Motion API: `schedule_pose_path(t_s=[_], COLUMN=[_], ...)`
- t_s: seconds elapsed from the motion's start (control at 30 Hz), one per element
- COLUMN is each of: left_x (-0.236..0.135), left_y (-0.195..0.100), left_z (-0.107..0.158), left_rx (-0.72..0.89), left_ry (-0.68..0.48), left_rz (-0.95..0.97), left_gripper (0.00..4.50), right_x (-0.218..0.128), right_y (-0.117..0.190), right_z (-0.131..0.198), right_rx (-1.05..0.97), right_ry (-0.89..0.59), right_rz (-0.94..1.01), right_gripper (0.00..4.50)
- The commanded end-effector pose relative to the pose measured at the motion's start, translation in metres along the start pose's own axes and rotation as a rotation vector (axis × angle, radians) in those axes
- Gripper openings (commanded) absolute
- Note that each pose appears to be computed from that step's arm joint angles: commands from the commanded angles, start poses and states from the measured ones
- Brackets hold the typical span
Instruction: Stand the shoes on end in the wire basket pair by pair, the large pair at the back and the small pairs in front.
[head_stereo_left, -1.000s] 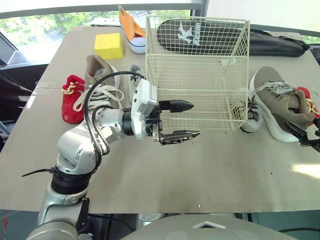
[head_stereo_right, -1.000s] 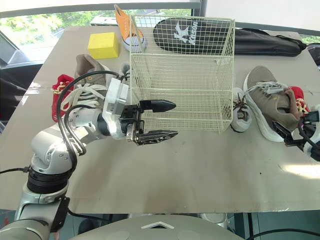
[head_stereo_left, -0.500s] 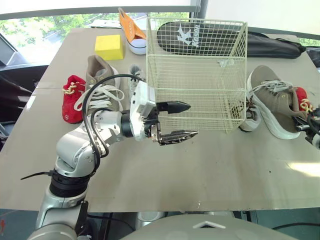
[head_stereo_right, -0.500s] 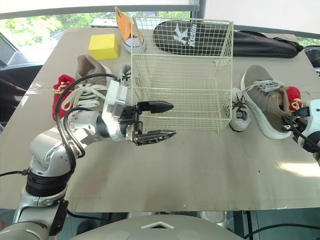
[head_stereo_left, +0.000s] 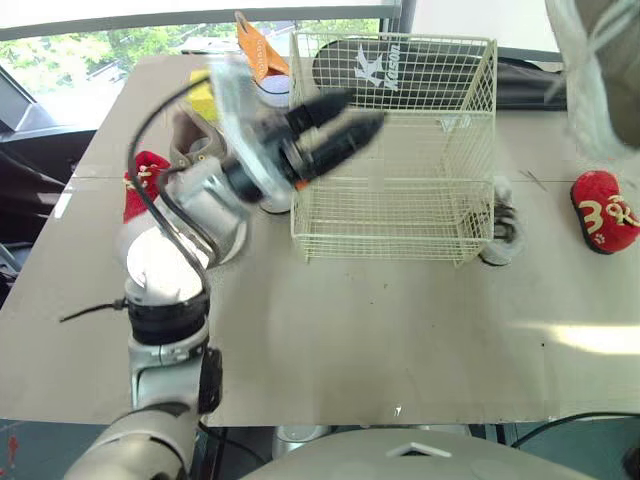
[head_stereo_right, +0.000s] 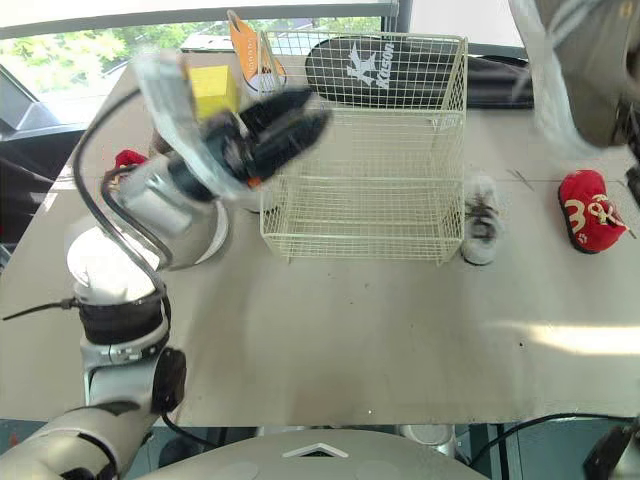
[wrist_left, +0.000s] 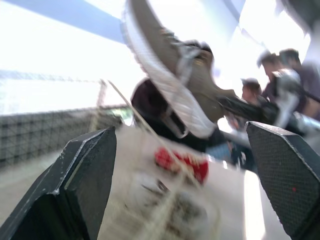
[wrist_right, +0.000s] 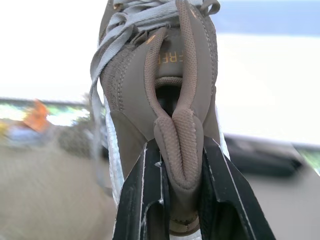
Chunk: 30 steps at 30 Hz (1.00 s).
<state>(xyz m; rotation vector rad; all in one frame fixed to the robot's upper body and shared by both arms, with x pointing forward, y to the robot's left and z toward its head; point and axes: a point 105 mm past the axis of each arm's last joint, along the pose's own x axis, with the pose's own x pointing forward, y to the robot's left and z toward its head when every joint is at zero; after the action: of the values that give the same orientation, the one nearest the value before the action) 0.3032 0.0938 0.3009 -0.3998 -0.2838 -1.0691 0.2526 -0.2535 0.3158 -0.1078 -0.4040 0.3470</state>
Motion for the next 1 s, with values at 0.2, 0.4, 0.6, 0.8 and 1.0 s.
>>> schedule_pose_path(t_s=[0.2, 0.4, 0.6, 0.8, 1.0], left_x=[-0.034, -0.071, -0.051, -0.042, -0.051], left_y=[0.014, -0.021, -0.028, -0.016, -0.028], left_z=[0.050, 0.055, 0.029, -0.003, -0.026], left_rx=[-0.070, -0.119, -0.006, 0.106, 0.058], left_ry=[0.006, 0.335, 0.578, 0.813, 0.954], left_rz=[0.070, -0.125, -0.220, -0.298, -0.482], left_gripper=[4.50, 4.50, 4.50, 4.50, 4.24], right_x=[-0.008, -0.010, 0.006, 0.031, 0.047], right_y=[0.067, 0.063, 0.091, 0.118, 0.132], right_z=[0.012, 0.000, 0.003, 0.021, 0.034], right_rx=[-0.207, -0.438, -0.614, -0.770, -0.839], right_ry=[0.319, 0.500, 0.360, 0.164, 0.063], right_rz=[0.741, 0.984, 1.202, 1.294, 1.296], right_gripper=[0.01, 0.01, 0.01, 0.01, 0.00])
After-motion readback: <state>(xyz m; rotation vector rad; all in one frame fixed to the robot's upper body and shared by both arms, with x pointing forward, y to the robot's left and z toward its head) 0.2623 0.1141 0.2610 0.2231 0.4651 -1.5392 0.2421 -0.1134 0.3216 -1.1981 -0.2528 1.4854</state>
